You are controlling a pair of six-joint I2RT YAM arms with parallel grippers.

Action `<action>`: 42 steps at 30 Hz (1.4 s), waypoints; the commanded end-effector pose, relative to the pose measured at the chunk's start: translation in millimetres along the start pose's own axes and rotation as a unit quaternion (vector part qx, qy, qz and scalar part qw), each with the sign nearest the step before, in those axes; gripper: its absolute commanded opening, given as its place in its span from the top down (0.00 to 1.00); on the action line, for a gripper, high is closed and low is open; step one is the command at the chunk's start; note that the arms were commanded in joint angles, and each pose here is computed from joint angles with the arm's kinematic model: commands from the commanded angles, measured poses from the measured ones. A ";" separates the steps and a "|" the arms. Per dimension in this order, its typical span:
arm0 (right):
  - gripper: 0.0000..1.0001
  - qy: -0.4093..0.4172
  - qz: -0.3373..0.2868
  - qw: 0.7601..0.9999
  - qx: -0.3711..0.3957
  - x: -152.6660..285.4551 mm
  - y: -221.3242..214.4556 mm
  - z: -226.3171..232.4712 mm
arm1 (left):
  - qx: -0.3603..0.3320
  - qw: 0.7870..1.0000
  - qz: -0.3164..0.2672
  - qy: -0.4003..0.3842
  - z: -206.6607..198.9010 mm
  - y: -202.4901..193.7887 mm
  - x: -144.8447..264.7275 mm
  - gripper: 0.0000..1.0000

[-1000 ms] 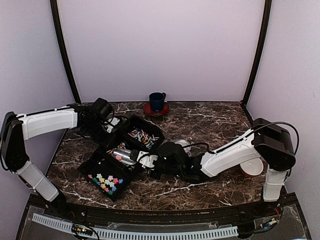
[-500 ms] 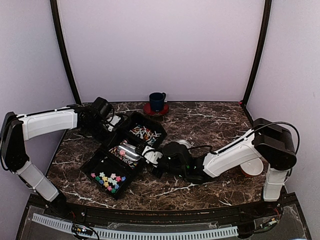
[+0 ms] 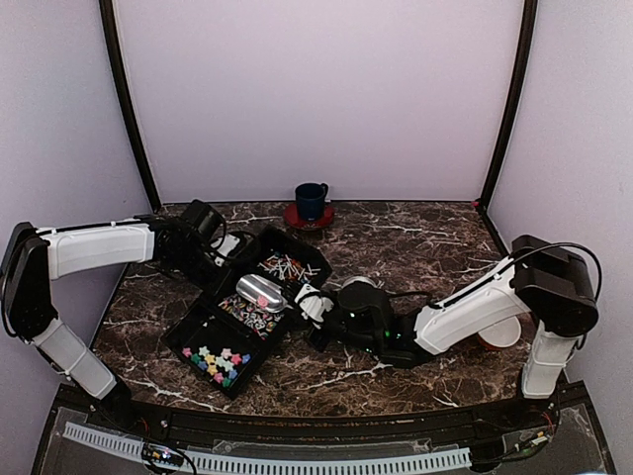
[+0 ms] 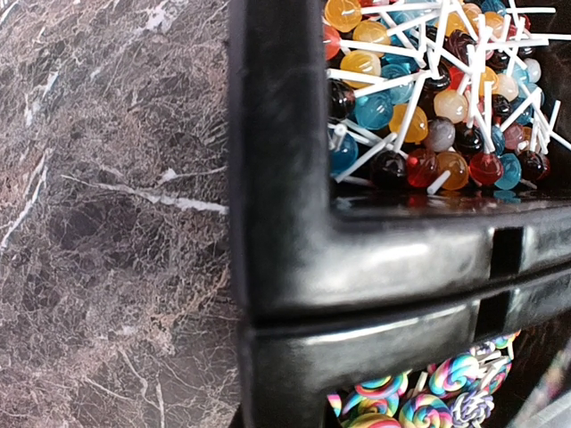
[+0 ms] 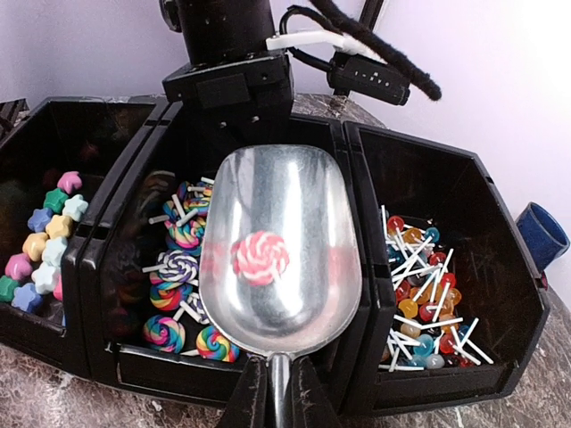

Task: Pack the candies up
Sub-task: Place the fake candies in the packing bottle.

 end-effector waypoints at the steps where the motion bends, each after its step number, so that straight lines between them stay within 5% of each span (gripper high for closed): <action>1: 1.00 -0.012 -0.056 0.998 -0.017 13.4 24.1 -11.0 | 0.015 0.997 -0.064 -0.033 -1.3 16.2 20.4 1.00; 17: 1.00 -0.031 0.099 0.994 0.017 95.3 42.6 -44.4 | 0.053 0.997 -0.055 -0.027 17.0 12.5 13.6 1.00; 33: 1.00 -0.110 0.315 0.943 -0.007 177.3 41.2 -80.5 | 0.054 0.997 -0.054 -0.032 17.0 11.9 12.9 1.00; 42: 1.00 -0.101 0.375 0.922 -0.005 187.8 38.8 -81.0 | 0.054 0.997 -0.055 -0.032 16.9 11.4 13.2 1.00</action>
Point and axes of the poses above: each gripper's point midway between its finger pads, its own x axis back along the fingers, its own z axis along the line the jaws close on, y = z × x, the point moved 8 cm from there along x, back along the fingers, and after that the axes turned 4 degrees about x, right-handed, at the moved point
